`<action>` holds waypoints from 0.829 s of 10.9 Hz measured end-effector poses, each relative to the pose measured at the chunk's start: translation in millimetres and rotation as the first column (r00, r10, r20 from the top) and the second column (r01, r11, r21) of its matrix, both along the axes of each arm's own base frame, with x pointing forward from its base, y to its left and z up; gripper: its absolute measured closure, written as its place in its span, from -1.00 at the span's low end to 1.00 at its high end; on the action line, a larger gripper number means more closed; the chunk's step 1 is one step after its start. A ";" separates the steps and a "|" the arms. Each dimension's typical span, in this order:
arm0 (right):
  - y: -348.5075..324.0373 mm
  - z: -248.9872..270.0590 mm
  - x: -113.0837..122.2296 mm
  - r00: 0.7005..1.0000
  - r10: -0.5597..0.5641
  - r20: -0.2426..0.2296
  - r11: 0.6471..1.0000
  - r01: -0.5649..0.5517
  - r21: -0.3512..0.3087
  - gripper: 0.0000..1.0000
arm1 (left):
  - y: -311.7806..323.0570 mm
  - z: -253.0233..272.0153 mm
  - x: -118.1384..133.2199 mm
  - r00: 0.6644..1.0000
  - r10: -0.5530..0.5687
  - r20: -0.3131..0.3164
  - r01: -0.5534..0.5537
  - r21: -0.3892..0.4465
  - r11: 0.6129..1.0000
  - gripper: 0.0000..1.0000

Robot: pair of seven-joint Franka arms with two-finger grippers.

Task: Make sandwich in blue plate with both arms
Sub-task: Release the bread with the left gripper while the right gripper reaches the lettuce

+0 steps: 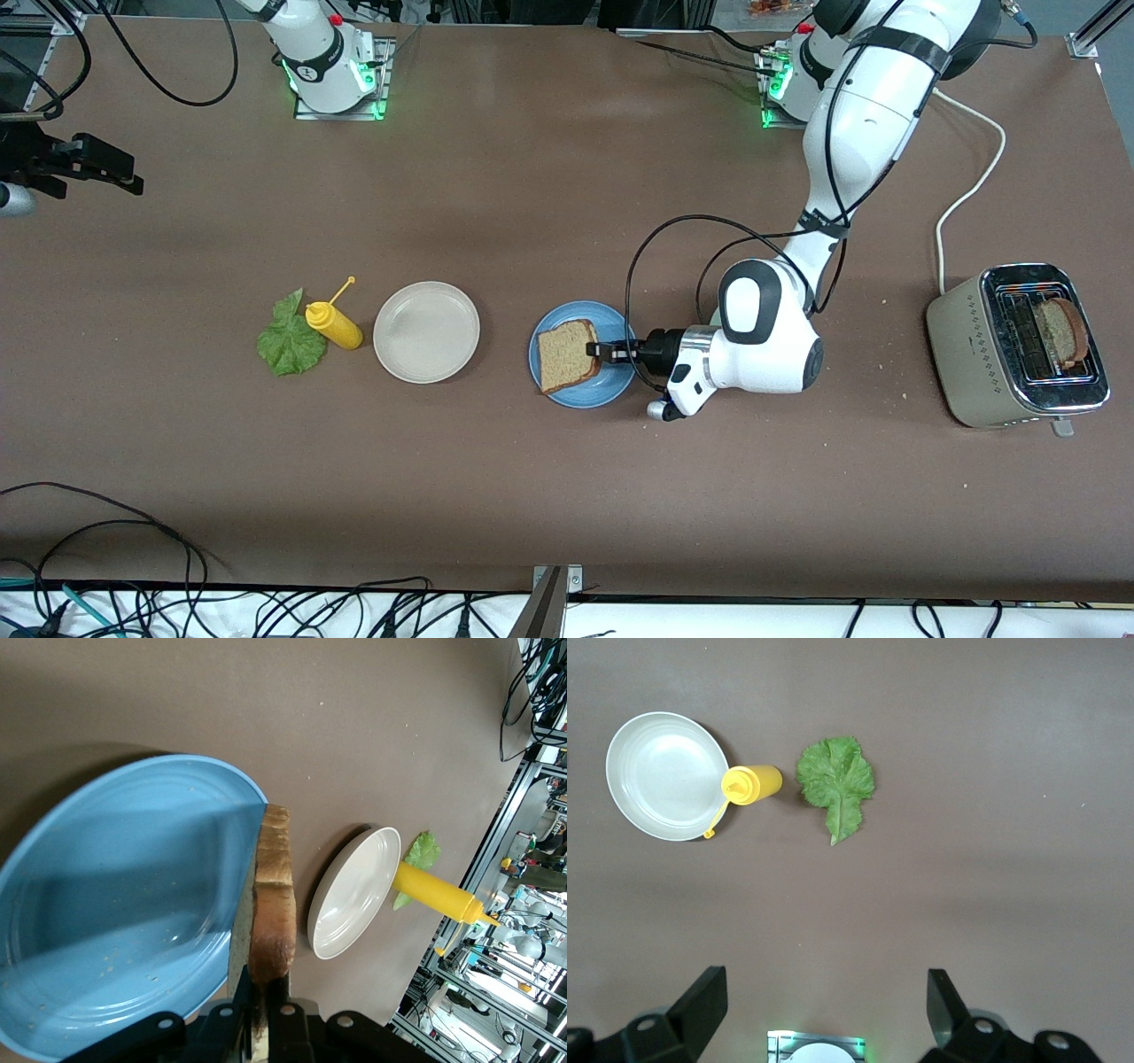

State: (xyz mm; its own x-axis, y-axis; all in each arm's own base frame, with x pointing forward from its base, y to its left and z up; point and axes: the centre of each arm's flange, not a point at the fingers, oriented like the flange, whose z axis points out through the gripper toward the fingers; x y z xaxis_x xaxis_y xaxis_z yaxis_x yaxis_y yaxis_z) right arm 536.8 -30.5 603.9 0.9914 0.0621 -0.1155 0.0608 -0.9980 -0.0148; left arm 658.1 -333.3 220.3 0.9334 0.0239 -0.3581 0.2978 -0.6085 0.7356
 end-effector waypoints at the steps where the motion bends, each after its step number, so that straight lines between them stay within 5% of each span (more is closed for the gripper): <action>1: 0.0 0.0 0.0 1.000 0.000 0.000 1.000 0.000 0.000 -1.00 | 2.0 -0.3 0.9 1.000 0.002 0.000 -0.002 0.002 1.000 0.83; 5: 0.0 -0.3 -0.4 1.000 0.000 -0.004 1.000 0.000 0.000 -1.00 | 6.5 -2.6 2.1 1.000 0.007 -0.004 -0.007 0.008 1.000 0.78; 7: 0.0 -0.3 -0.5 1.000 0.000 -0.004 1.000 0.000 0.000 -1.00 | 15.6 -16.6 -1.6 0.999 0.016 -0.030 -0.015 0.024 1.000 0.30; 9: 0.1 -0.9 -0.7 1.000 0.000 -0.008 1.000 0.000 0.000 -1.00 | 21.2 -25.7 -5.5 0.997 0.028 -0.072 -0.026 0.034 0.999 0.40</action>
State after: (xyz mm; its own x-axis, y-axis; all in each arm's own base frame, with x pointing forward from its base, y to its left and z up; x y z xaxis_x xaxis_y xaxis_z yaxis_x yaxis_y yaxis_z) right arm 536.1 -30.4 603.0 0.9905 0.0622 -0.1229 0.0607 -0.9980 -0.0158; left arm 652.6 -312.1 194.6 0.9038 0.0618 -0.4235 0.3665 -0.6229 0.6911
